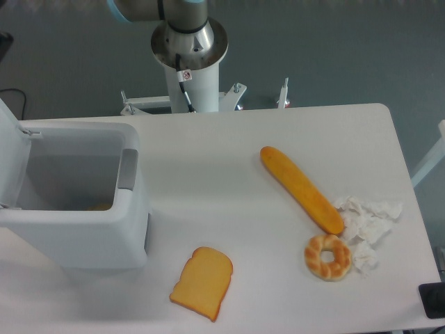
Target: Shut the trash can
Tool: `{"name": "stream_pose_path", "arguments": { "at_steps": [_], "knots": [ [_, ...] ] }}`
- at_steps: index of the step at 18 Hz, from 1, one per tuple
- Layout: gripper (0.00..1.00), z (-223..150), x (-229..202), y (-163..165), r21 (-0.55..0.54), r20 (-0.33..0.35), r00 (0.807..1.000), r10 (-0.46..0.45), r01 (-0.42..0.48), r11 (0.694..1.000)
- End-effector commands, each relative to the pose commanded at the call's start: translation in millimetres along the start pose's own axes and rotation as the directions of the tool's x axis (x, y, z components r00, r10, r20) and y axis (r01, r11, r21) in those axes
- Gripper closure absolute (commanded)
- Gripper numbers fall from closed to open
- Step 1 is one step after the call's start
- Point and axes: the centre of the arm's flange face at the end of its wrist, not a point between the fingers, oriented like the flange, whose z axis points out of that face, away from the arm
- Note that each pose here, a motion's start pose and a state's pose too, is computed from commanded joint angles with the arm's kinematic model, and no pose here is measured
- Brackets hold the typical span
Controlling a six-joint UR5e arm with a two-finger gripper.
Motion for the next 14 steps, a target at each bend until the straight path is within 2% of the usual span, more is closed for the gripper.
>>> {"name": "stream_pose_path", "arguments": {
  "at_steps": [6,14],
  "knots": [
    [0.0,22.1,21.2,7.0,-0.033,-0.055,0.998,0.021,-0.022,0.999],
    [0.0,40.9,24.9,19.6,-0.069,-0.079,0.997,0.008,-0.013,0.998]
  ]
}}
